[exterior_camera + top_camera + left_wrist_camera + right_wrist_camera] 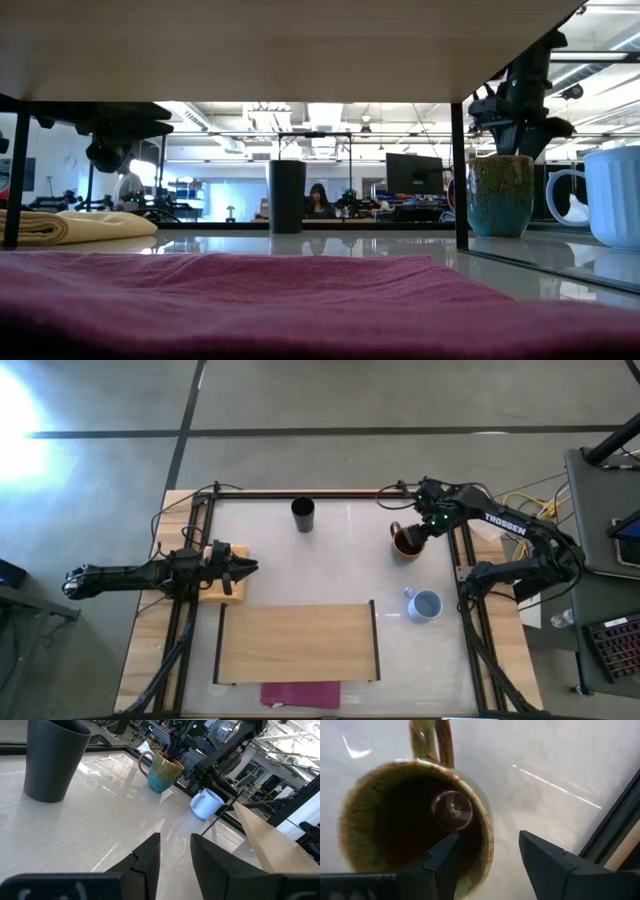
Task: Stack small to large cups/mugs on shelf
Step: Put the brown mug on the shelf
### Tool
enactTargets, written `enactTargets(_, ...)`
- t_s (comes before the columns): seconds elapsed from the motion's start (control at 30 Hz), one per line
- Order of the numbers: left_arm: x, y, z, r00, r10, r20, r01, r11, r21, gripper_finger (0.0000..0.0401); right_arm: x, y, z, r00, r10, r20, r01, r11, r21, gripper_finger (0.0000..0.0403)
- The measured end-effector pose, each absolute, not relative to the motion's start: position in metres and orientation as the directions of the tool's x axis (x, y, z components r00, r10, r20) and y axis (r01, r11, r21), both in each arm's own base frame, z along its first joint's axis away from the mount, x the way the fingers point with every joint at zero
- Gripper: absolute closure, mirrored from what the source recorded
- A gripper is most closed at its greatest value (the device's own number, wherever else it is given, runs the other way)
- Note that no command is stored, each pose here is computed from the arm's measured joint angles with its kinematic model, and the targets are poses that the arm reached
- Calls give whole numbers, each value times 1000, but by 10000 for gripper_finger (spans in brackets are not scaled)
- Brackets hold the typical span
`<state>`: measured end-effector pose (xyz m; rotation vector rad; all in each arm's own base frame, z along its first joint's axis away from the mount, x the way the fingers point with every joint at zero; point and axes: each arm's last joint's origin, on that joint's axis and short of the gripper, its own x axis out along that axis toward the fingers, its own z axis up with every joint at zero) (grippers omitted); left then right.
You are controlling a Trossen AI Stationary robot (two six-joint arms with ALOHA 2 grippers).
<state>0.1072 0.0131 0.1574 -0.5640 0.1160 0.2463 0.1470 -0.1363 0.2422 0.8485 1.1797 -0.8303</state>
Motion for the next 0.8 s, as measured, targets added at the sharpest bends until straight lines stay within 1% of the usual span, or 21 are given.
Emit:
enactTargets(0.17, 107, 13, 158, 964, 199, -176, -262, 817, -514, 308, 142, -129, 250, 163, -74, -984, 917, 380, 123, 211)
enactTargets(0.3, 107, 13, 157, 964, 199, -176, -262, 817, -514, 308, 143, -119, 249, 166, -63, -984, 937, 322, 138, 211)
enactTargets(0.5, 107, 13, 157, 964, 199, -176, -262, 817, -514, 308, 149, -107, 250, 181, -101, -978, 958, 241, 153, 211)
enactTargets(0.67, 107, 13, 157, 964, 199, -176, -262, 817, -514, 308, 154, -99, 245, 181, -104, -978, 976, 144, 165, 211)
enactTargets(0.8, 107, 13, 158, 964, 199, -176, -262, 817, -514, 308, 158, -90, 237, 168, -89, -982, 983, 93, 160, 211)
